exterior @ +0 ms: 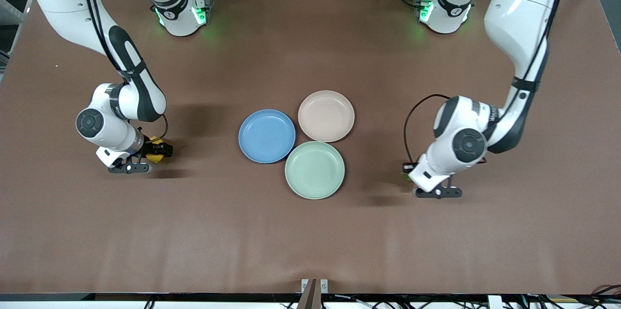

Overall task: Place lemon and lettuce in plates
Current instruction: 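Carry the lettuce over the beige plate with the left gripper and release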

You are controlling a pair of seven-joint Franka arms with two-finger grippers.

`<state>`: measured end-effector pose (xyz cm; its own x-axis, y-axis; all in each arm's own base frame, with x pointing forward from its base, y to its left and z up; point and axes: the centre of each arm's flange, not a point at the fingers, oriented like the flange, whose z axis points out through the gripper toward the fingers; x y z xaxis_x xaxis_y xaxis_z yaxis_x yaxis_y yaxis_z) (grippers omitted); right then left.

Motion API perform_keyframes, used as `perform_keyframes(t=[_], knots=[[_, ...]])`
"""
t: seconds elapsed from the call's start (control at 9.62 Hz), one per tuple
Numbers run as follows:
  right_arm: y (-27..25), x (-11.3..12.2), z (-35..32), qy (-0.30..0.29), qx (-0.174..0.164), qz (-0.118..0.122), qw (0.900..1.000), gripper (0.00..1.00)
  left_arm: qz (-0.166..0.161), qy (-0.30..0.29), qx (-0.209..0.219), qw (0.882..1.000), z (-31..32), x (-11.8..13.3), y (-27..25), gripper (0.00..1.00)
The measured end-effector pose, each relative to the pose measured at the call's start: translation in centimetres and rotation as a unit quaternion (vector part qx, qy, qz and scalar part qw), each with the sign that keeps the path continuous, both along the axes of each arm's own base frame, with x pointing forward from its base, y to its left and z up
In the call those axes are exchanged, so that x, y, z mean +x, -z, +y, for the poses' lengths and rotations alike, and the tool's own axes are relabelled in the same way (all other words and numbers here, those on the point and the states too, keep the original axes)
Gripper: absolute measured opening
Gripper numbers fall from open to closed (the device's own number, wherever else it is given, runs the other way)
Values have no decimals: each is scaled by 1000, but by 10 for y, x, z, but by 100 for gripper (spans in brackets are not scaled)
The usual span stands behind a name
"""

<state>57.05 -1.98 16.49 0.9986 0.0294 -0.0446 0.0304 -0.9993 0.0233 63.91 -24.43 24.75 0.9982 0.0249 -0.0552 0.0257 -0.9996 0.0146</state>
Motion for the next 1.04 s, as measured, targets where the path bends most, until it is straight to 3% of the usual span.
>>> perform_keyframes(t=[0.31, 0.42, 0.73, 1.04], knots=[[0, 0, 1, 0, 1, 0, 1000, 89, 23, -8, 19, 1000, -69, -38, -5, 5], [-3, 1, 2, -2, 2, -3, 1000, 74, 30, -8, 27, 999, -84, -49, -9, 5], [-3, 1, 2, -10, 3, -2, 1000, 59, 48, -15, 40, 998, -125, -82, -27, 5], [-3, 1, 2, -13, 3, -2, 1000, 59, 65, -15, 38, 997, -162, -113, -37, 5]])
